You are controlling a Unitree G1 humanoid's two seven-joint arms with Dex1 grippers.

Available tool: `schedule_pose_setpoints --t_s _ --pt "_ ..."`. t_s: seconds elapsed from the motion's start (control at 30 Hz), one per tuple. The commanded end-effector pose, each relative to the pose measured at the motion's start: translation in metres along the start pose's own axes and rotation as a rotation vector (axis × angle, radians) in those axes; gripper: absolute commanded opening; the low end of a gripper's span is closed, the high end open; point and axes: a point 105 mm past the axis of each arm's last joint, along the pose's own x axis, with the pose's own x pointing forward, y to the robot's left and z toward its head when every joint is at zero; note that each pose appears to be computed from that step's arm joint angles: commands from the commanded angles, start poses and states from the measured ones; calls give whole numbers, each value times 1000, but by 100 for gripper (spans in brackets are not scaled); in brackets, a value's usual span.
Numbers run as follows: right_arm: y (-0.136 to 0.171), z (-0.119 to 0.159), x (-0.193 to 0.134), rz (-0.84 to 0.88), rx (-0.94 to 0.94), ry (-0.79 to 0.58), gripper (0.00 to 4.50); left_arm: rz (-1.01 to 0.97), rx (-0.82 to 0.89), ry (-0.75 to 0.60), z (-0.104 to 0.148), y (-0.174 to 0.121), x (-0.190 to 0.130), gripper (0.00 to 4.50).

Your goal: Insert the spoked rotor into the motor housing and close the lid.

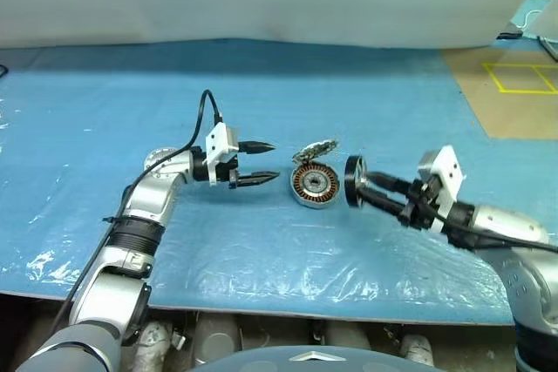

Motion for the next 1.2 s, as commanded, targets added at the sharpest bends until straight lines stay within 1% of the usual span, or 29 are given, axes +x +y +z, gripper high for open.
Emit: schedule_pose_setpoints --t_s 0.03,0.1,0.23,0.3,0.37,0.5,0.63,0.7,0.83,0.9,1.1,1.2 --pt "10 14 2 15 -52 -40 158 -34 60 12 2 -2 1 303" --pt "11 15 6 15 -52 -44 158 -34 68 13 1 -2 2 303" --pt "3 14 24 -4 -40 -56 158 -32 64 -6 2 -6 7 303" --pt "-3 1 31 -20 -18 -22 158 -29 69 3 -1 -8 7 303" --pt "-4 -6 37 -12 -17 -7 158 -18 70 7 -3 -8 7 303" --pt "-3 -2 50 12 -32 -23 158 -10 64 3 -3 -12 7 303" --pt "-5 -4 62 26 -75 0 158 -6 62 7 -5 -16 6 303" --pt "-4 -2 64 41 -84 -4 158 -2 61 7 -5 -16 7 303" --pt "-1 17 63 83 -98 -47 158 12 61 8 -6 -15 6 303" --pt "1 21 62 100 -111 -51 158 15 60 7 -6 -15 6 303" --pt "-6 25 64 88 -127 -45 158 20 58 1 -6 -15 8 303" --pt "-10 21 68 72 -117 -34 158 20 60 -3 -5 -15 10 303"
